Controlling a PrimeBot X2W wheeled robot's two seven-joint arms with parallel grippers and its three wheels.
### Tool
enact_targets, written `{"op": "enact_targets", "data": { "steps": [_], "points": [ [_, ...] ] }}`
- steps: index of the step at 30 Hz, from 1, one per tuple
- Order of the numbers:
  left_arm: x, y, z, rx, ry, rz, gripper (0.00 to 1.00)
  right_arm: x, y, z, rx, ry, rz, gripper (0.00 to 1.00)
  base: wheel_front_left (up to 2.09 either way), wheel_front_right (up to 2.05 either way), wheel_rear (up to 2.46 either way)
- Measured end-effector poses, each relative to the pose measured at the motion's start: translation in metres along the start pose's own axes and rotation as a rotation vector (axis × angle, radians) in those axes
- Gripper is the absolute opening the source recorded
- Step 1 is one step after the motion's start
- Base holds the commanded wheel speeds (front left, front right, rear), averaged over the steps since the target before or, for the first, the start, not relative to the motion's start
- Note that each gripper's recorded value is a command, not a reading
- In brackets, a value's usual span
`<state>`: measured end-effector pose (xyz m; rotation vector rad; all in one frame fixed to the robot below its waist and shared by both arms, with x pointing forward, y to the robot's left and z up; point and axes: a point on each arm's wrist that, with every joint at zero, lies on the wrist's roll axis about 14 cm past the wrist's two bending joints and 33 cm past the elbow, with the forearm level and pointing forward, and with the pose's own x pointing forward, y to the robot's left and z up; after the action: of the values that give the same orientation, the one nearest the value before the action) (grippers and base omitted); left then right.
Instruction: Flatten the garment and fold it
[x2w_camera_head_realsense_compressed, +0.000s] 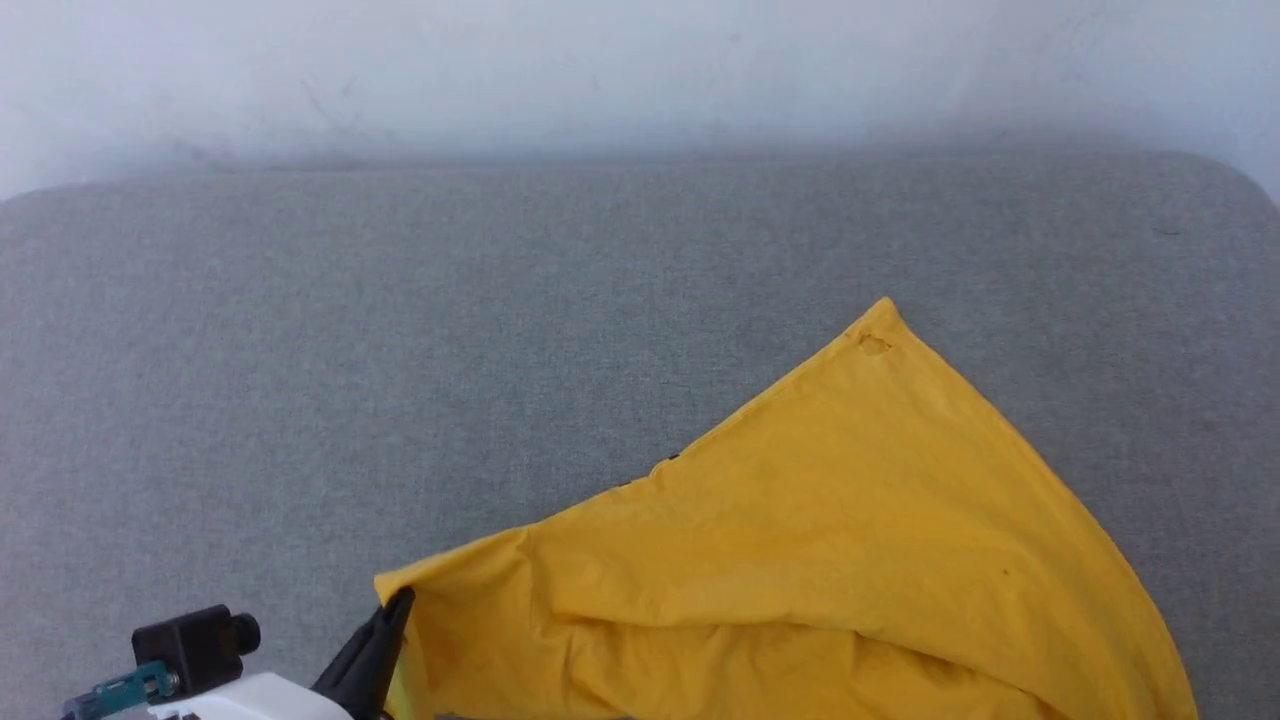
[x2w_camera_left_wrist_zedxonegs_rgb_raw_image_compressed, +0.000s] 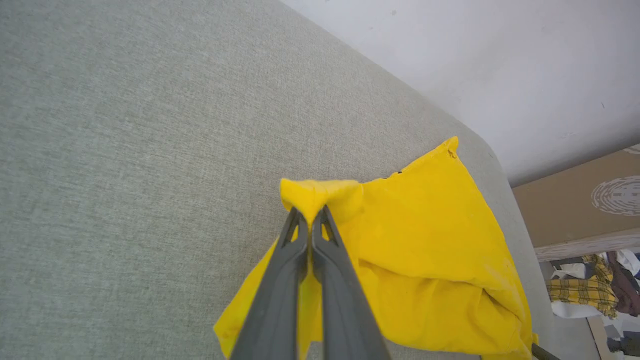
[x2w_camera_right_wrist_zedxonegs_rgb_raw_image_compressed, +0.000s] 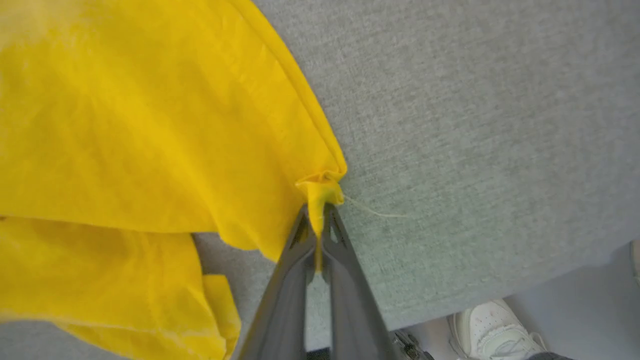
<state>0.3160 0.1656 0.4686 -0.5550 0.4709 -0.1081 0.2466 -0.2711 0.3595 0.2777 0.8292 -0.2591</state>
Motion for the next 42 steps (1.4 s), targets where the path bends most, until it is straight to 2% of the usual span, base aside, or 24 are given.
{"op": "enact_targets", "data": {
  "steps": [4,5,8,11,16,20,23,25,30,36,42],
  "points": [
    [-0.002,-0.007,0.002,0.007,-0.007,-0.019,0.00,0.005,-0.001,0.000,-0.031,-0.034,-0.013,0.00,0.00,0.00,0.00],
    [-0.002,-0.008,0.002,0.008,-0.008,-0.024,0.00,0.005,-0.001,0.002,-0.027,-0.047,-0.014,1.00,0.00,0.00,0.00],
    [-0.002,-0.013,0.002,0.006,-0.009,-0.038,0.00,0.002,-0.006,0.018,-0.022,-0.099,-0.030,1.00,0.00,0.00,0.00],
    [-0.003,-0.015,0.002,-0.005,-0.012,-0.042,0.00,-0.008,-0.006,0.050,-0.040,-0.171,-0.035,1.00,0.00,0.00,0.00],
    [0.000,-0.013,0.001,-0.018,-0.008,-0.039,0.00,-0.040,0.024,0.137,-0.158,-0.366,0.006,1.00,0.00,0.00,0.00],
    [0.007,-0.014,0.003,-0.026,-0.006,-0.048,0.00,-0.049,0.073,0.202,-0.245,-0.506,0.096,1.00,0.00,0.00,0.00],
    [0.015,-0.014,0.005,-0.033,-0.006,-0.057,0.00,-0.043,0.126,0.233,-0.315,-0.559,0.223,1.00,0.00,0.00,0.00],
    [0.021,-0.013,0.005,-0.040,-0.004,-0.060,0.00,-0.027,0.148,0.243,-0.378,-0.539,0.264,1.00,0.00,0.00,0.00],
    [0.038,-0.006,0.004,-0.045,0.013,-0.056,0.00,0.031,0.186,0.240,-0.470,-0.391,0.325,1.00,0.00,0.00,0.00],
    [0.052,0.010,-0.003,-0.063,0.038,-0.017,0.00,0.101,0.196,0.198,-0.568,-0.122,0.315,1.00,0.00,0.00,0.00],
    [0.053,0.026,-0.010,-0.082,0.055,0.028,0.00,0.135,0.207,0.162,-0.629,0.025,0.339,1.00,0.00,0.00,0.00]
  ]
}}
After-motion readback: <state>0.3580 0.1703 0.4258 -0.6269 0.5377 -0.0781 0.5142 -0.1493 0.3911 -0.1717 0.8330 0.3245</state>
